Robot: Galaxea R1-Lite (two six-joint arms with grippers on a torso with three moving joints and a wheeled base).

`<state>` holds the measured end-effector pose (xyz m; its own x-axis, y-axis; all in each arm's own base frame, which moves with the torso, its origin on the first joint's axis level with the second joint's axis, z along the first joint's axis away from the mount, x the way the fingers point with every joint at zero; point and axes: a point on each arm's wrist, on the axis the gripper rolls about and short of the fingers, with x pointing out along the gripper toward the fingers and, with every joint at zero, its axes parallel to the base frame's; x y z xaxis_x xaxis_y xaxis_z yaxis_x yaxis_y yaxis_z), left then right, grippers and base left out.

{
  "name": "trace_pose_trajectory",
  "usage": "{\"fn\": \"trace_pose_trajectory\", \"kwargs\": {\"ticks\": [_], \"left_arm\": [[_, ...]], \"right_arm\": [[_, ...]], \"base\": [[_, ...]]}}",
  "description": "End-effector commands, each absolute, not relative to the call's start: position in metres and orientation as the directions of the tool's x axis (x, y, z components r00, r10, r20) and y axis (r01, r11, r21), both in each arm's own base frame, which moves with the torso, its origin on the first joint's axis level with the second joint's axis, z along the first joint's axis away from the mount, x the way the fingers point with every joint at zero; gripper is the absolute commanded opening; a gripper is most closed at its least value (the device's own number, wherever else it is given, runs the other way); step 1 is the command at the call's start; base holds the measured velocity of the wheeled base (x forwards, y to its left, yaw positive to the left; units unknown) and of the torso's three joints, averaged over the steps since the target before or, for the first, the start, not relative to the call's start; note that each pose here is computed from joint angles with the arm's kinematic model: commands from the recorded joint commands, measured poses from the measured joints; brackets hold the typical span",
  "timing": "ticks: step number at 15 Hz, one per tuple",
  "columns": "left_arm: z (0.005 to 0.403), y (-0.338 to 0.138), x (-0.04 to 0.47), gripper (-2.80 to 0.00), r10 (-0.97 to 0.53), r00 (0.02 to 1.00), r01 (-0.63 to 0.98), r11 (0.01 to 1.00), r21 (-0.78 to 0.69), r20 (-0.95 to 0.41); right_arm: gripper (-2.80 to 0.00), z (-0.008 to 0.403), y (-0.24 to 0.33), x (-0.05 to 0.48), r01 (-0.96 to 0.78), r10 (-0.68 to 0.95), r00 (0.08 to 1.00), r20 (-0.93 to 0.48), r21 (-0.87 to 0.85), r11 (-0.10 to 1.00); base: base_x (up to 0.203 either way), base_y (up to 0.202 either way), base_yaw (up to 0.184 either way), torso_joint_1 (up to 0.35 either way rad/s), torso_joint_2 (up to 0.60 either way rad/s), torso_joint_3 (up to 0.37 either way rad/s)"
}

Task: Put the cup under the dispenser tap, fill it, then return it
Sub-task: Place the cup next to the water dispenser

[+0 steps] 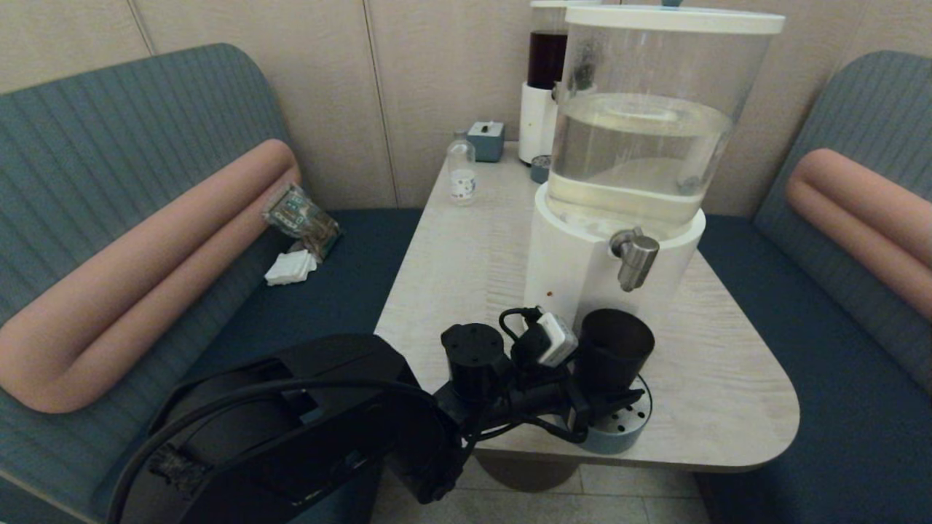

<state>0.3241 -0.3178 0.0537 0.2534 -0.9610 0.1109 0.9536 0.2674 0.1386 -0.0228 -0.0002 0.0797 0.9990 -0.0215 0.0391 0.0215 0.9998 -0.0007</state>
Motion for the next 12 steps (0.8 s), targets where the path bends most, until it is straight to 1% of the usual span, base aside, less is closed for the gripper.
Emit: {"fn": "trace_pose_trajectory", "kwargs": {"ticks": [1, 7, 9, 12], "left_arm": [[0.054, -0.319, 0.323, -2.8, -0.961, 0.245, 0.954, 0.262, 0.143, 0.125], [0.065, -0.313, 0.315, -2.8, -0.958, 0.245, 0.955, 0.265, 0.133, 0.151], [0.072, -0.305, 0.307, -2.8, -0.957, 0.245, 0.956, 0.265, 0.122, 0.155], [0.082, -0.283, 0.293, -2.8, -0.957, 0.263, 0.956, 0.276, 0.1, 0.125]], "right_arm": [[-2.8, 0.076, 0.0, -0.021, 0.022, -0.021, 1.0, 0.023, -0.001, 1.0], [-2.8, 0.076, 0.0, -0.022, 0.023, -0.023, 0.999, 0.024, -0.001, 1.0], [-2.8, 0.076, 0.0, -0.021, 0.022, -0.021, 0.999, 0.024, -0.001, 1.0], [-2.8, 0.076, 0.0, -0.022, 0.022, -0.021, 0.999, 0.024, -0.001, 1.0]], "base": [[0.0, 0.0, 0.0, 0.0, 0.0, 0.0], [0.0, 0.0, 0.0, 0.0, 0.0, 0.0], [0.0, 0.0, 0.0, 0.0, 0.0, 0.0], [0.0, 0.0, 0.0, 0.0, 0.0, 0.0]]}}
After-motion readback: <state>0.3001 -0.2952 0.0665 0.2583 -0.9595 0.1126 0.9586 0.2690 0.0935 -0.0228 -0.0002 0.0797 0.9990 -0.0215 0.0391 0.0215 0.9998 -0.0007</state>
